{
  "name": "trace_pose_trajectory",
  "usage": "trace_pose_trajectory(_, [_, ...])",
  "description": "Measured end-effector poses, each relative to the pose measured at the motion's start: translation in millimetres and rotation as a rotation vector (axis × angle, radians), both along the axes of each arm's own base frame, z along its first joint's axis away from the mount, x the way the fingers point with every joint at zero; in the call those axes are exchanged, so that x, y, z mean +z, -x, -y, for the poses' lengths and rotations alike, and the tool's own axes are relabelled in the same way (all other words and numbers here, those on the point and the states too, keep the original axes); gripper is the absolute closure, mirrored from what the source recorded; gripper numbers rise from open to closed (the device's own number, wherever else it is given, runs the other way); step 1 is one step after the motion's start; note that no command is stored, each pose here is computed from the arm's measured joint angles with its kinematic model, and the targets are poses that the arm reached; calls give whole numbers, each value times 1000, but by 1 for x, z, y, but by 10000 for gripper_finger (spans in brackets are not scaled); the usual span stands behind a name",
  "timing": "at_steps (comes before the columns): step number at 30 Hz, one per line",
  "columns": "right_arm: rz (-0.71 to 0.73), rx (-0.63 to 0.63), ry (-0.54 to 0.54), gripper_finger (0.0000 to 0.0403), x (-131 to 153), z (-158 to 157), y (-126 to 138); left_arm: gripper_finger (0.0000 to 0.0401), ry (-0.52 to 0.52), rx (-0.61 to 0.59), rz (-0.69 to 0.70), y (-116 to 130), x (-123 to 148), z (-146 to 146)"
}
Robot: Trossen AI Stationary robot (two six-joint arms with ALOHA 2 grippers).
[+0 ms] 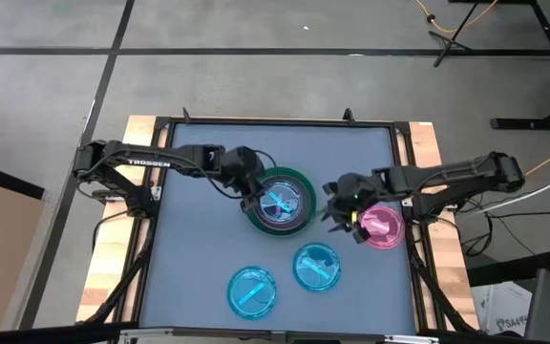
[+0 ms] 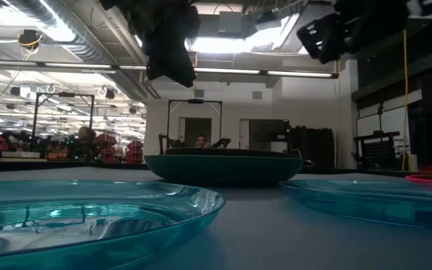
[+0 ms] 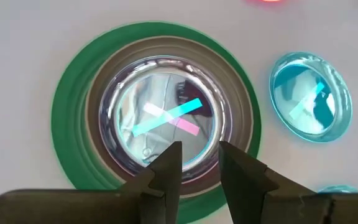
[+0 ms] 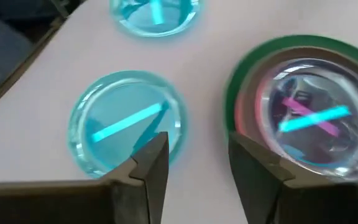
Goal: Stack plastic plates
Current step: Stack the bottom right blue plate on top of the top blue plate
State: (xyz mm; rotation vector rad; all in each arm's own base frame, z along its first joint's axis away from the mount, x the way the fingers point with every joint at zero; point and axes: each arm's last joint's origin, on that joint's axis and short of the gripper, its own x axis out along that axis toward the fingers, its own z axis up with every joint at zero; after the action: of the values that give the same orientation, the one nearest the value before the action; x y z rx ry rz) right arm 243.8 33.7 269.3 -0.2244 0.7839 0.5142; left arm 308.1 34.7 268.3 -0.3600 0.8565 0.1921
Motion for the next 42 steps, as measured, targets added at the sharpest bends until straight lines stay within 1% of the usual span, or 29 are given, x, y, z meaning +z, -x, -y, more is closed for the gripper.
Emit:
trace_pose_trajectory(3, [-17,30,31,246,-8,-13,4,303,-26,2,-2,0,0,4])
trace_pose_trajectory(7, [-57,-18,88,246,-20,-24,10,303,-36,-8,-3,-1,0,10])
trace_pose_trajectory(10, [-93,-46,89,246,-29,-28,14,303,-36,-19,-3,-1,0,13])
trace_pose_trajectory(18, [-89,-178,-20,246,-57,-29,16,303,-37,-35,-3,-2,0,18])
trace_pose_trajectory(22, [-59,-198,-52,246,-68,-29,17,303,-39,-37,-2,-2,0,19])
trace_pose_trajectory(27, [-24,-207,-60,246,-78,-28,19,303,-43,-35,6,-2,0,19])
trace_pose_trajectory(30, [-19,-244,-54,246,-81,-27,20,303,-43,-35,6,-2,0,19])
trace_pose_trajectory(35, [-60,-283,-61,246,-89,-27,18,303,-43,-35,5,-2,0,19])
trace_pose_trajectory(42, [-123,-318,-92,246,-111,-31,5,303,-43,-34,8,-3,0,19])
